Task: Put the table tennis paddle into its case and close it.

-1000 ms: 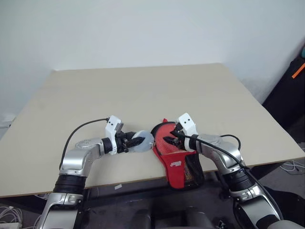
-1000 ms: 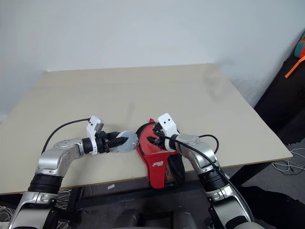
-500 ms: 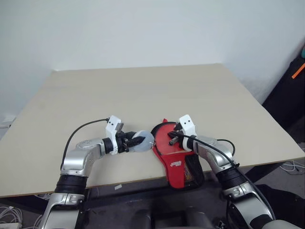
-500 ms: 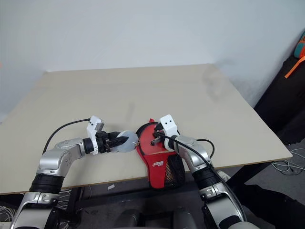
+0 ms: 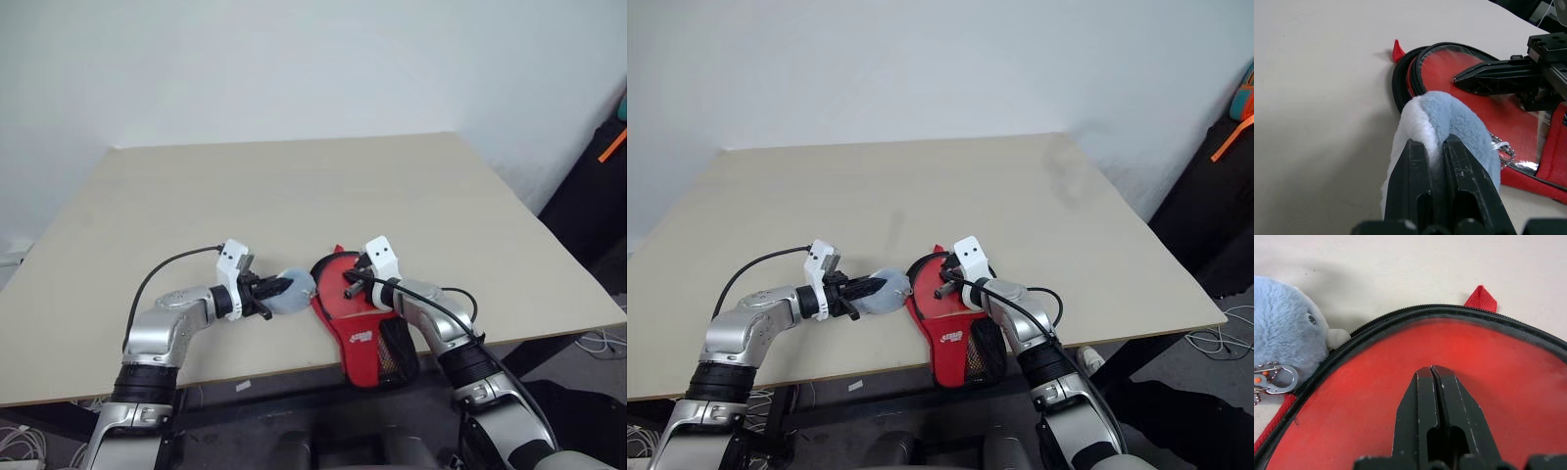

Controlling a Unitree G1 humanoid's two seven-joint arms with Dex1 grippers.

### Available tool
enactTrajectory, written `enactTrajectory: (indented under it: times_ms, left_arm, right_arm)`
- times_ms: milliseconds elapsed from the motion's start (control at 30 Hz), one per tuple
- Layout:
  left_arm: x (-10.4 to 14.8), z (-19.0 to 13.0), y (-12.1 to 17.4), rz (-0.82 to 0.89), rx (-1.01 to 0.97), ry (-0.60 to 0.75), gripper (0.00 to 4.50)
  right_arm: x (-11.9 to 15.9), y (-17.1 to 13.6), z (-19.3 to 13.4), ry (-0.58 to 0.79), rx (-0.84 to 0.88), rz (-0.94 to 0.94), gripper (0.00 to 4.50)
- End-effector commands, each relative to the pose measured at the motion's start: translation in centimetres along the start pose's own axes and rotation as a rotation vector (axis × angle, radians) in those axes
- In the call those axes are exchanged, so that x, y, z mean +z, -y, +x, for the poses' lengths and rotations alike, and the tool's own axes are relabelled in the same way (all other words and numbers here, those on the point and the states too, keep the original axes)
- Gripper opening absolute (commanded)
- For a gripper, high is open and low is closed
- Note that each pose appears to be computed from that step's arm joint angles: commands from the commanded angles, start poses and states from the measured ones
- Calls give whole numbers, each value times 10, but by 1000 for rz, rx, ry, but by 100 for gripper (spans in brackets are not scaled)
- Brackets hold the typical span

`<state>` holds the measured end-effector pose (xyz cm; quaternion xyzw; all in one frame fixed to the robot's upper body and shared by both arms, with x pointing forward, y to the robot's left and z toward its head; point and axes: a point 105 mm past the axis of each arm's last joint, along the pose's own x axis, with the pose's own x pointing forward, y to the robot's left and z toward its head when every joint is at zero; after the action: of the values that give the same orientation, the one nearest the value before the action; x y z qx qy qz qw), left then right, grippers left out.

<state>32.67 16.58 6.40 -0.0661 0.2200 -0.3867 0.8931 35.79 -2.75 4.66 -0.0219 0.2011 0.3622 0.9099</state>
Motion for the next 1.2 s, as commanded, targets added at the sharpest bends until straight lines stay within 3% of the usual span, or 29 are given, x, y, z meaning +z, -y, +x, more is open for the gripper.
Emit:
enactTrajectory:
  times_ms: [33,533,1067,1200]
  left_arm:
    - [-4,0,2,-19,0,-12,3]
    - [44,-25,-46,71,137,39,3]
    - [50,-21,-53,171,96,-27,3]
    - [61,-19,-66,210,162,-27,3]
  right_arm:
    - [1,-2,2,-10,7,-2,0]
    - [-2,-16,4,-29,68,-20,0]
    - [-5,-28,4,-39,116,-38,0]
    - [-6,-31,4,-41,127,-44,0]
